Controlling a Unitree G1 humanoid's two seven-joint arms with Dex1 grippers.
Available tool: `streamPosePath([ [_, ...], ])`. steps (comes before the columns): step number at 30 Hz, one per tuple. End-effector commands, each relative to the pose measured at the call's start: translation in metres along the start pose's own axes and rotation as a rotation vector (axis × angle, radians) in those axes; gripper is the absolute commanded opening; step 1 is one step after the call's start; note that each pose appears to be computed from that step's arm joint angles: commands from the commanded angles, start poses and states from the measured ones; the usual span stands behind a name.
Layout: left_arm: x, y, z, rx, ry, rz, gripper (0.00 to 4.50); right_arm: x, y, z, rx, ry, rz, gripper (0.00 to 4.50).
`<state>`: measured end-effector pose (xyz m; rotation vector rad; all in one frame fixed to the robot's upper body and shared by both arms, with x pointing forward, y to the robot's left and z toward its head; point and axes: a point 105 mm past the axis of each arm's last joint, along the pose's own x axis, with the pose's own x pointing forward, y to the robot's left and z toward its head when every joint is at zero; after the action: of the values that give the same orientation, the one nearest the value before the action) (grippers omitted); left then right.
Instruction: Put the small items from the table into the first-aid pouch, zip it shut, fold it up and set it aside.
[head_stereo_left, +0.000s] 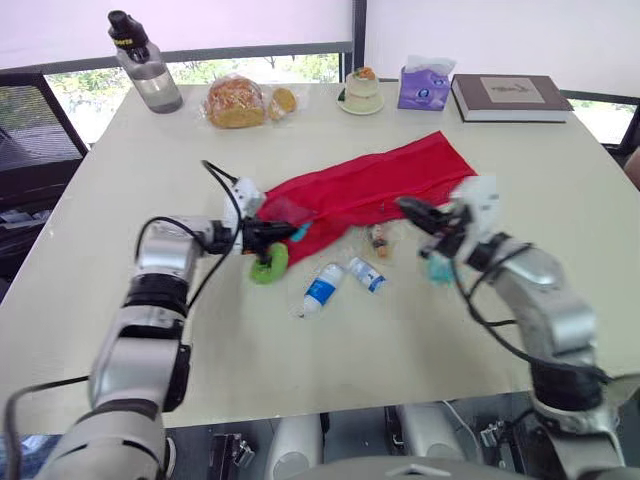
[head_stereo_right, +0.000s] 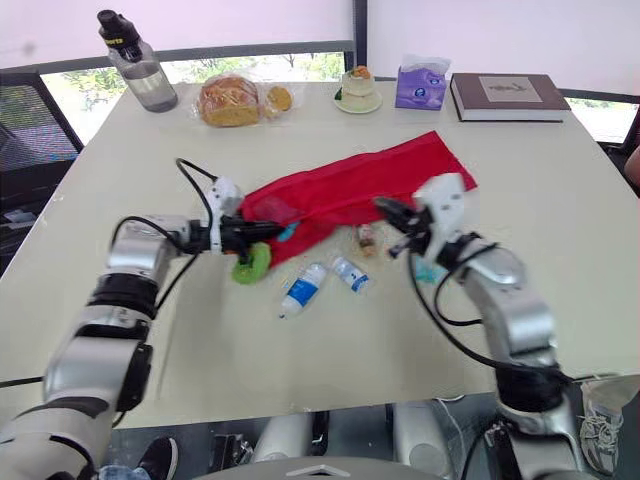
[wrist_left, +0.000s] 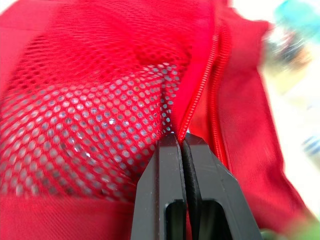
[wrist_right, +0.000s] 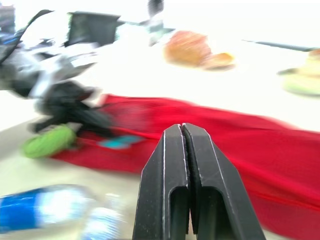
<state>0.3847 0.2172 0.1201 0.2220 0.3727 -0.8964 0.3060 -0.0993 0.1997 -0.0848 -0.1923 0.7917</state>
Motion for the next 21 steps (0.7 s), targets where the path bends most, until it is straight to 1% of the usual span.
streamPosePath([
  [1,-0.011,0.011,0.002,0.018,0.002,0.049,0.00,-0.016,0.004,0.019,-0.019,-0.064,0.005,0.06],
  [3,-0.015,0.014,0.003,0.022,0.006,0.054,0.00,-0.026,0.001,0.021,-0.014,-0.067,-0.010,0.44],
  [5,-0.019,0.015,0.002,0.043,0.028,0.053,0.00,-0.040,-0.001,0.022,-0.012,-0.058,-0.022,1.08],
  [7,-0.023,0.018,0.000,0.066,0.055,0.059,0.00,-0.054,-0.002,0.022,-0.012,-0.031,-0.022,2.00],
  [8,-0.028,0.020,-0.001,0.078,0.070,0.060,0.00,-0.066,-0.003,0.021,-0.010,-0.007,-0.022,2.64],
  [9,-0.032,0.022,-0.002,0.090,0.083,0.069,0.00,-0.078,-0.003,0.020,-0.013,0.018,-0.024,3.14],
  [10,-0.036,0.024,-0.002,0.095,0.094,0.075,0.00,-0.085,-0.003,0.020,-0.009,0.032,-0.019,3.46],
  [12,-0.042,0.029,-0.003,0.118,0.120,0.090,0.00,-0.093,0.002,0.022,0.008,0.044,0.008,4.25],
  [13,-0.044,0.031,-0.002,0.126,0.127,0.100,0.00,-0.095,0.005,0.023,0.014,0.052,0.025,4.48],
  [19,-0.048,0.041,0.011,0.150,0.109,0.149,0.00,-0.101,0.009,0.025,0.021,0.083,0.050,4.48],
  [21,-0.050,0.043,0.010,0.161,0.125,0.153,0.61,-0.102,0.009,0.027,0.021,0.083,0.050,4.50],
])
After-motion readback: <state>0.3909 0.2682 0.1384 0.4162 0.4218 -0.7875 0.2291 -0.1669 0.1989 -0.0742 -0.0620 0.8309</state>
